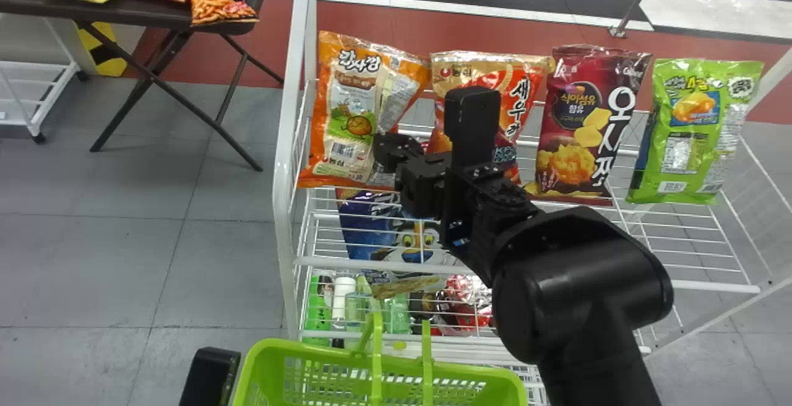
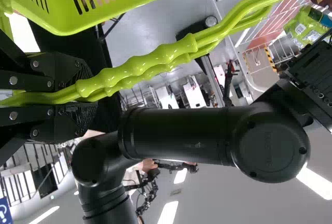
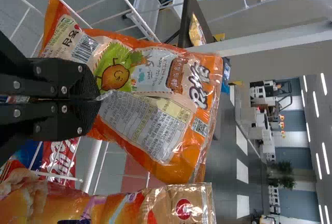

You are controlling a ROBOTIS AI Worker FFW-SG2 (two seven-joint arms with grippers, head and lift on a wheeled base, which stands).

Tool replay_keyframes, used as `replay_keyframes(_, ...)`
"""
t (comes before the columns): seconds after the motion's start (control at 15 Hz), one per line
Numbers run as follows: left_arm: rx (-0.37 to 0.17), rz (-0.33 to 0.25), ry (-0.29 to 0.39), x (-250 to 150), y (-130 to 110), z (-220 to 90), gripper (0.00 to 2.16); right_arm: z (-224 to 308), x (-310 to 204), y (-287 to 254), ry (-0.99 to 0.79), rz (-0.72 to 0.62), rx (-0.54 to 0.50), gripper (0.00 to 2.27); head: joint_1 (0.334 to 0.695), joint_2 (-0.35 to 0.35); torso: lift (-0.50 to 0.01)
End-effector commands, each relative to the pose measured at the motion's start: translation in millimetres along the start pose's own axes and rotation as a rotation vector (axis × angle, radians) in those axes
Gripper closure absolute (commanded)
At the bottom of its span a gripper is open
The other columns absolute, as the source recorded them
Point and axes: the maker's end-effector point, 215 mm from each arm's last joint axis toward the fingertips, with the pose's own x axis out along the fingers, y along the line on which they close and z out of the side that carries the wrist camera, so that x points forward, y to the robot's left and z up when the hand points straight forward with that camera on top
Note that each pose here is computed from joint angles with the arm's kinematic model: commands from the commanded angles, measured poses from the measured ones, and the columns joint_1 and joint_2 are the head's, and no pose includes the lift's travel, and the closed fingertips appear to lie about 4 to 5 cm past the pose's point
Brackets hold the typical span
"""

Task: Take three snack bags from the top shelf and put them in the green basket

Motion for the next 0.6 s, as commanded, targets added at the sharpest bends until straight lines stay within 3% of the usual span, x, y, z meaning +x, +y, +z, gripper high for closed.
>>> replay_keyframes(0.0, -0.005, -0.010, 0.002, 0.1, -0.4, -0.7, 1.06, 4.5, -2.5, 1.9, -0.007, 0.037, 0.001, 2.04, 0.695, -0.163, -0.029)
replay_keyframes(0.27, -0.007, -0.019, -0.004, -2.9, -3.1, -1.5, 1.06, 6.5, -3.2, 8.6, -0.004, 0.089, 0.006, 2.04, 0.695, -0.158, -0.029)
replay_keyframes(0.53, -0.007, -0.011, -0.002, -1.8, -2.6, -3.0, 1.05, 32.1, -15.1, 15.6, -0.112, 0.099, -0.010, 2.04, 0.695, -0.141, -0.029)
